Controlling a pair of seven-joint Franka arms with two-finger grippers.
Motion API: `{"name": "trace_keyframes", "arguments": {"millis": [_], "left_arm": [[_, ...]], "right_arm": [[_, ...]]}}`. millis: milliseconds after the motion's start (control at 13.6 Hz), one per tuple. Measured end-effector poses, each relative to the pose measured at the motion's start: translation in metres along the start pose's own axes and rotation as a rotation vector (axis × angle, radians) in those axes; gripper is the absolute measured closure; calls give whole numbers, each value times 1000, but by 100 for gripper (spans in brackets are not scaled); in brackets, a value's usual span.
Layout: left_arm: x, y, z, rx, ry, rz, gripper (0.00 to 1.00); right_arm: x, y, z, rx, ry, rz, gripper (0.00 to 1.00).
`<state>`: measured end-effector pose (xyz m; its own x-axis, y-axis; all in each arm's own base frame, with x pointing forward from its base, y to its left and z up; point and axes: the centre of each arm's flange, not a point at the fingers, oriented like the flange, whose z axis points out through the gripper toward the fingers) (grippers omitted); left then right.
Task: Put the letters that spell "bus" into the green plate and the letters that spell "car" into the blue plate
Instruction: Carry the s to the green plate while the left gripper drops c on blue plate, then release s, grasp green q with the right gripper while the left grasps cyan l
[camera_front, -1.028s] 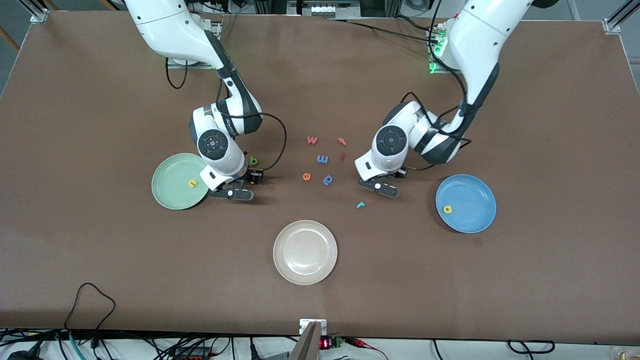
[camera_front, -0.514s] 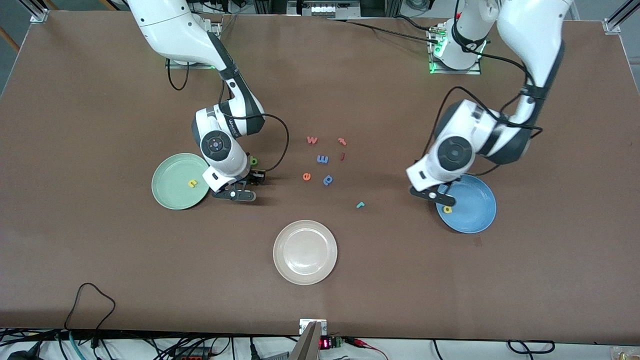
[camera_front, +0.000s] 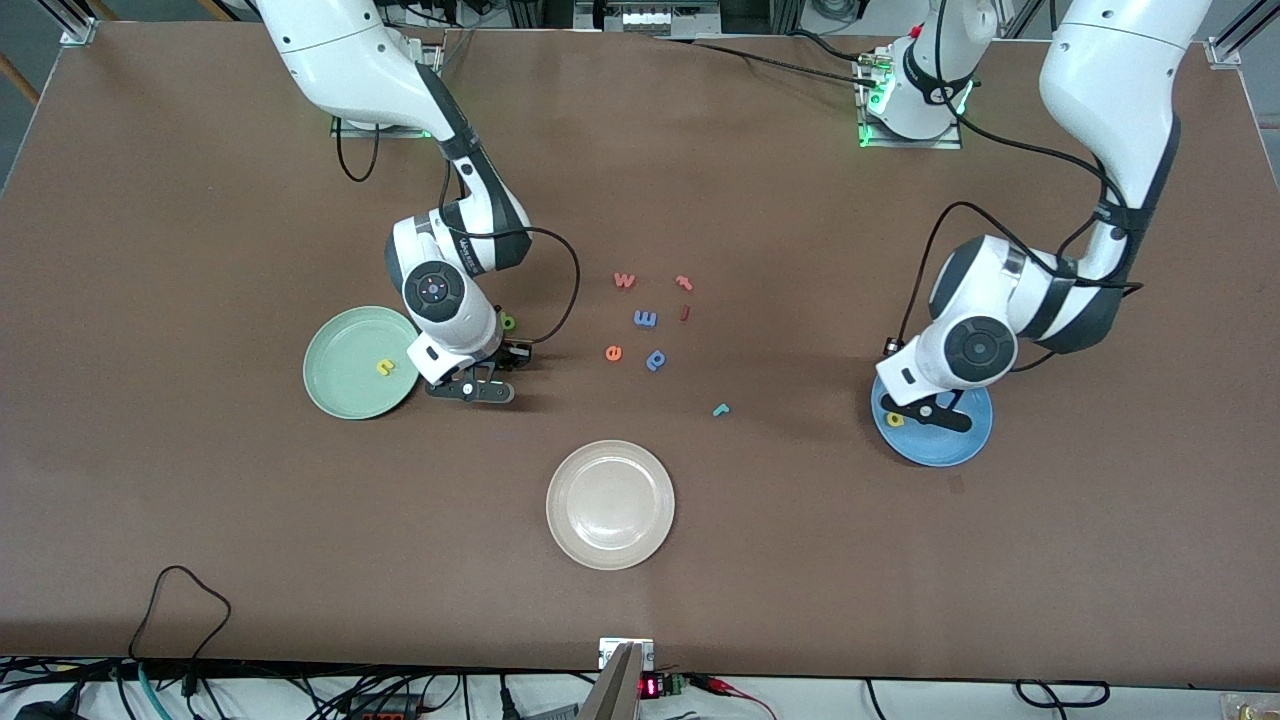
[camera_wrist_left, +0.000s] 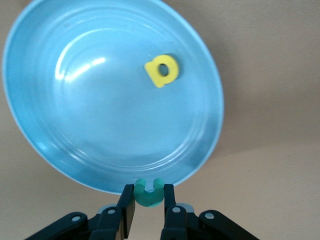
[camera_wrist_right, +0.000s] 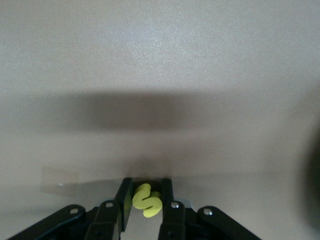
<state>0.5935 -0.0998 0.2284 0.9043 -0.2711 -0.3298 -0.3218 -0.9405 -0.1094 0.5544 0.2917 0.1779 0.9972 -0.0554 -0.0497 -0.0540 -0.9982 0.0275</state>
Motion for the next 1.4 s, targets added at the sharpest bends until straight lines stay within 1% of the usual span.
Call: {"name": "trace_keyframes", "arguments": {"millis": [73, 294, 441, 514, 587, 734, 881, 1101, 1248, 1395], "left_arm": [[0, -2, -1, -1, 2, 9, 58], [3, 9, -8, -4, 17, 30, 33], [8, 31, -28, -10, 42, 64, 14], [11, 46, -44, -21, 61, 82, 2], [14, 64, -63, -47, 87, 94, 0], [17, 104, -93, -99, 134, 116, 0], [25, 146, -110, -109, 167, 159, 0], [44, 193, -102, -132, 180, 204, 0], [60, 200, -88, -162, 217, 205, 0], [71, 203, -76, -185, 245, 202, 0]], "right_arm": [[0, -1, 0, 0, 0, -1, 73], [-1, -2, 0, 0, 0, -3, 73], [-1, -3, 0, -1, 0, -5, 73], [-2, -4, 0, -1, -1, -8, 73], [-4, -6, 0, -1, -1, -11, 73], [-3, -7, -2, 1, 3, -13, 73], [5, -2, -15, 1, 10, -4, 73], [28, 35, -54, -22, 8, 4, 73], [42, 84, -74, -54, -27, -33, 73], [51, 126, -82, -72, -56, -50, 73]]}}
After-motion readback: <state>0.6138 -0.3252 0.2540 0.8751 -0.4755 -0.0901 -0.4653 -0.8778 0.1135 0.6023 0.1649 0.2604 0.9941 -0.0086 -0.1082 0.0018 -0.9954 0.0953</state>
